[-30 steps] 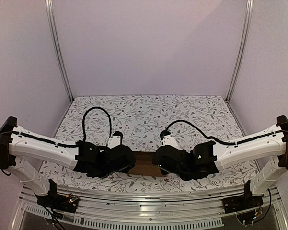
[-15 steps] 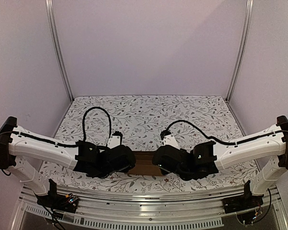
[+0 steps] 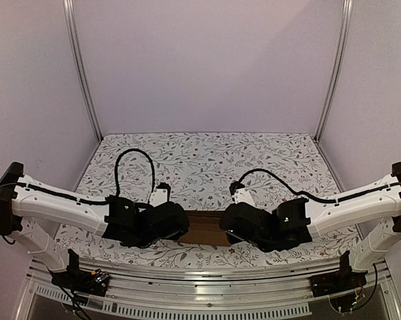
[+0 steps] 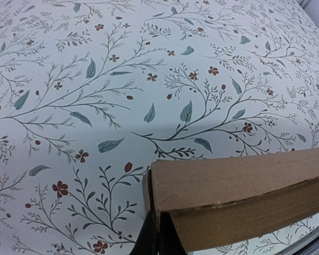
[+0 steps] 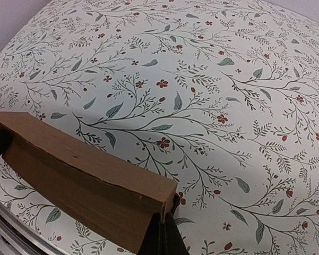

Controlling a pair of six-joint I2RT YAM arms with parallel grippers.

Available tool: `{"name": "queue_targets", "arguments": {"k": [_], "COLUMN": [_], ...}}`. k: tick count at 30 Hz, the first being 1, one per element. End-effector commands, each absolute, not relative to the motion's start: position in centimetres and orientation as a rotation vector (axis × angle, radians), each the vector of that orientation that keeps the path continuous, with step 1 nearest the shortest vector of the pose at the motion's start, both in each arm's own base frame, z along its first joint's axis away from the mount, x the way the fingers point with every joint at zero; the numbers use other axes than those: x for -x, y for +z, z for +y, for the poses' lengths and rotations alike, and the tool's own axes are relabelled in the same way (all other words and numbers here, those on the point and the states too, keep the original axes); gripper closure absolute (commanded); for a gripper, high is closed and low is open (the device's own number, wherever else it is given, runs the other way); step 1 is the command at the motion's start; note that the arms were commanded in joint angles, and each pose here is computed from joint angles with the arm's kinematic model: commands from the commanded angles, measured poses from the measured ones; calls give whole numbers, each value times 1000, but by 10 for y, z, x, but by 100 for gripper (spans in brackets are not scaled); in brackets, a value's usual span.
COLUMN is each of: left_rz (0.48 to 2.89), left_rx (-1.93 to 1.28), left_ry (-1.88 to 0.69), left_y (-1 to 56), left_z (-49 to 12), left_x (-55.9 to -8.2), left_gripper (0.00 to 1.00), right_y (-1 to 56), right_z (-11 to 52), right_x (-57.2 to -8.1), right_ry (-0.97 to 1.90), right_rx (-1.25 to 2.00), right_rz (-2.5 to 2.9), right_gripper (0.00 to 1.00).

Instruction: Fold the paper box

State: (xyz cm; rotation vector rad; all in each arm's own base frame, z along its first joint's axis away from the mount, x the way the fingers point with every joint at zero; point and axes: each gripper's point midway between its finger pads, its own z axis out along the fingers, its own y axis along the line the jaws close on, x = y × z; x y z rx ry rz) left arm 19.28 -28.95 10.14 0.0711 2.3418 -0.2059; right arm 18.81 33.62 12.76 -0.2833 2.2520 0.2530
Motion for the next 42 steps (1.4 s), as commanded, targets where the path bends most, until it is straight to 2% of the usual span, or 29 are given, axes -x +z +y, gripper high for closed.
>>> {"name": "queue_targets", "arguments": {"k": [1,15,29,42], "left_rz": [2367,2370,2370,2375], "left_rx": [-97,-97,-88,-95], "left_ry": [-147,-138,-136,-123], "left_y": [95,94,94,93], "left_z": [-283,-283,-283,-285], "left_x": [-187,-186,-187,-187], "left_gripper": [100,100,100,100], "right_y": [131,111,106,82], "right_z": [324,326,304,308], "right_x": [-192,-187,-182,-165], "right_ry": [274,313,283,208], "right_rx": [223,187,185,258], "right_rz": [2255,2297,2314,2337], "right_gripper": [100,100,100,100]}}
